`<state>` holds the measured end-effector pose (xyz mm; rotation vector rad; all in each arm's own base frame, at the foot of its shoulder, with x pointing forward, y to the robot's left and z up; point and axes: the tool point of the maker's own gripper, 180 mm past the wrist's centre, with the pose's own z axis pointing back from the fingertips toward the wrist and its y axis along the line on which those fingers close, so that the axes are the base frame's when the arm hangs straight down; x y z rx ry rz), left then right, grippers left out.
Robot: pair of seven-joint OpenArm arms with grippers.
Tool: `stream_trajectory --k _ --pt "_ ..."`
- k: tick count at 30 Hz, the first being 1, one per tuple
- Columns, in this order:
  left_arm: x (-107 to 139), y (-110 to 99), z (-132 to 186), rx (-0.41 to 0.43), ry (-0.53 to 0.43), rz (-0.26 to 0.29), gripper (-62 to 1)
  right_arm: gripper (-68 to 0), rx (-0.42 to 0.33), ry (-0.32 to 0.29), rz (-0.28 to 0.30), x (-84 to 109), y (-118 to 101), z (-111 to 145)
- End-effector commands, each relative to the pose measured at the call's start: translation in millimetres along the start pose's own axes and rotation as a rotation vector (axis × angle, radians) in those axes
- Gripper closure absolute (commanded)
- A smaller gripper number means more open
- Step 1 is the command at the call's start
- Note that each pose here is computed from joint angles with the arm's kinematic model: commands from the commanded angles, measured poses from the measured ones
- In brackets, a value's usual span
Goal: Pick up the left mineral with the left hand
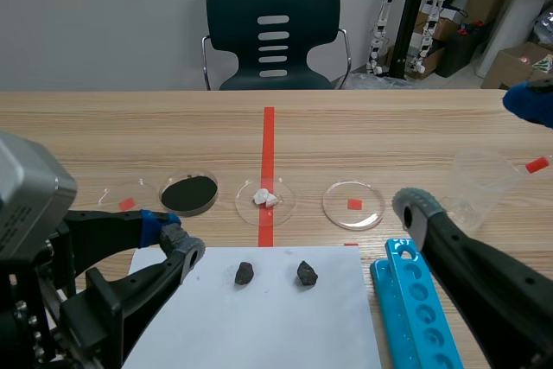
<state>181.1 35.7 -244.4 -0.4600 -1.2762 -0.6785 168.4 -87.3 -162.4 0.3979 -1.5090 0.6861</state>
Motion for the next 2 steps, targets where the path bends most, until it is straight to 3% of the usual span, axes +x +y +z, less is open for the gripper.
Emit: stream_trajectory --k 1,2 --pt "9.0 -0.8 -1.0 0.001 -0.035 0.005 -12.6 -67.9 0.0 -0.028 -0.002 7.6 -0.7 -0.7" --pt "9.0 -0.8 -1.0 0.001 -0.035 0.005 -12.6 -67.9 0.0 -0.028 -0.002 7.6 -0.7 -0.7"
